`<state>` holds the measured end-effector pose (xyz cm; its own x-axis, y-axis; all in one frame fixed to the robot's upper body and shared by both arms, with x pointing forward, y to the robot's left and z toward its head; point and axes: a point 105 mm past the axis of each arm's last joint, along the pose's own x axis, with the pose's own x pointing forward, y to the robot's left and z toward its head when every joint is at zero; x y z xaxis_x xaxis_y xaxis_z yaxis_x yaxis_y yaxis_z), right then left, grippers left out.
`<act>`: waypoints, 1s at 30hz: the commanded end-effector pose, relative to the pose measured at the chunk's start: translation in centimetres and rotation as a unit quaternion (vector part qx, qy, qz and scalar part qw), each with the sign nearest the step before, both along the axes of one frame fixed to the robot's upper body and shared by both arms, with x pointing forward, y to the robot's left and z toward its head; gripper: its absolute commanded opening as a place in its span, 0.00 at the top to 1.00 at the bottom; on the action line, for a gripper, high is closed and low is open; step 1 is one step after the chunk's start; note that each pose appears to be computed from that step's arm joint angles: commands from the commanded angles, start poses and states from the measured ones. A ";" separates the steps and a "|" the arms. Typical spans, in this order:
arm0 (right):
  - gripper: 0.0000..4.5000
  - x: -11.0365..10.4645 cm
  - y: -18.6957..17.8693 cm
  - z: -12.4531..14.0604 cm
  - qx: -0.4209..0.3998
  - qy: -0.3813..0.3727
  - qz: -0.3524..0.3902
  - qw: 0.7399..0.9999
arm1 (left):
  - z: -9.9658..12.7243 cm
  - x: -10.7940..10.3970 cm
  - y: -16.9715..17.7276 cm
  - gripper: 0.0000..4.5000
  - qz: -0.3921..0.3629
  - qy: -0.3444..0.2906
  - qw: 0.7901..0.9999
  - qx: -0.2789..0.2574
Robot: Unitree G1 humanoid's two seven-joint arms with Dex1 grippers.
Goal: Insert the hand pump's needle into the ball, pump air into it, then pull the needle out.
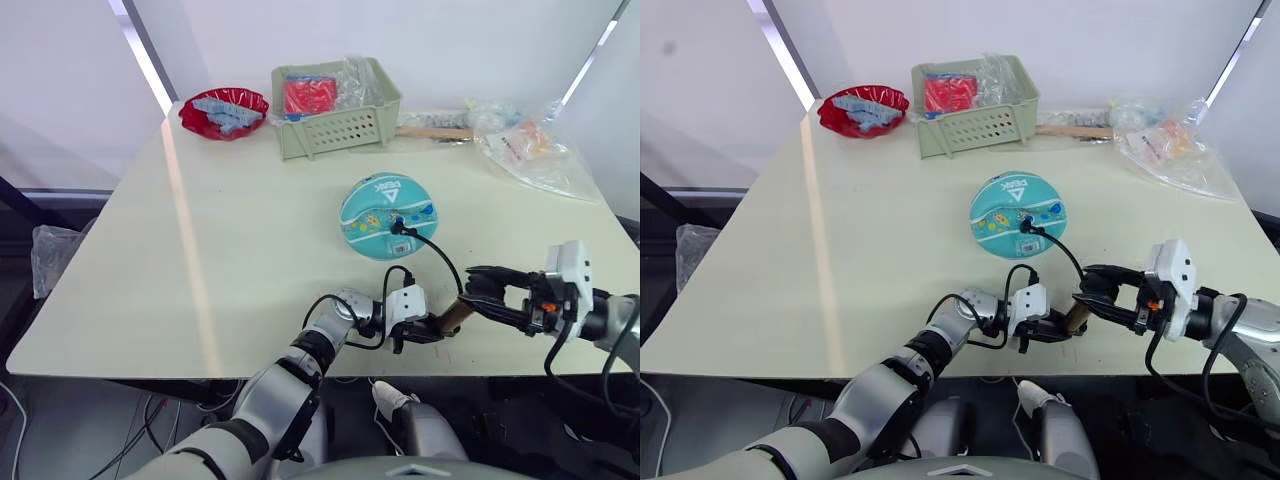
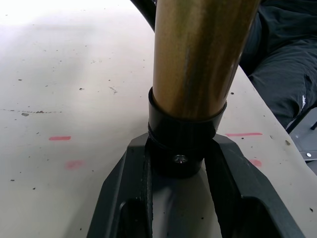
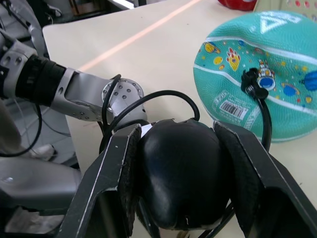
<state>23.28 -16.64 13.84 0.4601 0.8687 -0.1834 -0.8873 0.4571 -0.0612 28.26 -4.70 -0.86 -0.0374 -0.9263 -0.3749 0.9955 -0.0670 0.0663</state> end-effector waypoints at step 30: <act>0.59 -1.3 -3.2 17.0 0.029 -0.097 0.012 0.995 | -3.7 -1.5 1.9 0.77 -0.003 0.048 0.996 0.080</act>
<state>22.70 -19.34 27.85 0.4352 0.8928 -0.1161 -0.8992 0.4244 -0.1068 28.42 -5.31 -0.22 -0.0462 -0.9288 -0.3677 0.9932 -0.0820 0.0825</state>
